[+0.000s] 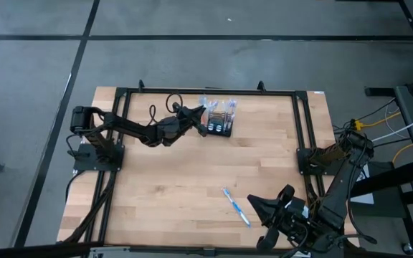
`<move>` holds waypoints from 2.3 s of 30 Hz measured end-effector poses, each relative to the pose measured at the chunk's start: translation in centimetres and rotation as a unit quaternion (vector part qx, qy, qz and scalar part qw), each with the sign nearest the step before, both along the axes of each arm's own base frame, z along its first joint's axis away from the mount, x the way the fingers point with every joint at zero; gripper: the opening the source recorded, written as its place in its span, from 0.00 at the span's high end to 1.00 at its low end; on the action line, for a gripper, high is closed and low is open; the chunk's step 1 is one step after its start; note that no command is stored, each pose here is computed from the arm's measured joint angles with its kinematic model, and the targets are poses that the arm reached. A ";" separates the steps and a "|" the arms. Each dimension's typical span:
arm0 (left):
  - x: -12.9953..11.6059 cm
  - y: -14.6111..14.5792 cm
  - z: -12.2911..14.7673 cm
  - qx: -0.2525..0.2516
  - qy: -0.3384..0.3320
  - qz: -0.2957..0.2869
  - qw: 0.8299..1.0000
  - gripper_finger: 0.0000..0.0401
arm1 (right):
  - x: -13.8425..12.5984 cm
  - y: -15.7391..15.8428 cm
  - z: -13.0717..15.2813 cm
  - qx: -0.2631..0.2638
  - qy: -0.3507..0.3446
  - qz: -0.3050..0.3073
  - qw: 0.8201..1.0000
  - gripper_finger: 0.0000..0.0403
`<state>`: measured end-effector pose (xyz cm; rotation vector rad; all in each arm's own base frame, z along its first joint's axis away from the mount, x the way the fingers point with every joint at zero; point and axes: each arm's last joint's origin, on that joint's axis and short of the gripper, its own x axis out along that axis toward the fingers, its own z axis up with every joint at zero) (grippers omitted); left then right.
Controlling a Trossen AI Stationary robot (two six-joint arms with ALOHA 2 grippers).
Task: Pick & Place toothbrushing station
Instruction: Put the orange toothbrush into the left section of the mesh organizer, then put the blue toothbrush into the left section of the mesh organizer
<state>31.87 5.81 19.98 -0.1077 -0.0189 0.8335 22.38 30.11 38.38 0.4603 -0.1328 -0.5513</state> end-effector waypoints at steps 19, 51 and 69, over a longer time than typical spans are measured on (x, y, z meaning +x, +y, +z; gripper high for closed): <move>-0.3 0.2 1.5 0.022 -0.063 0.025 0.997 0.98 | 0.0 0.0 0.0 0.001 0.000 0.000 1.000 1.00; -0.2 -0.3 0.3 -0.005 -0.013 0.038 0.999 0.65 | 0.1 -0.1 0.0 -0.001 0.001 -0.001 1.000 1.00; -3.1 -6.8 7.9 0.093 -0.070 -0.019 0.993 0.57 | 0.1 0.0 -0.1 -0.014 0.009 0.001 1.000 1.00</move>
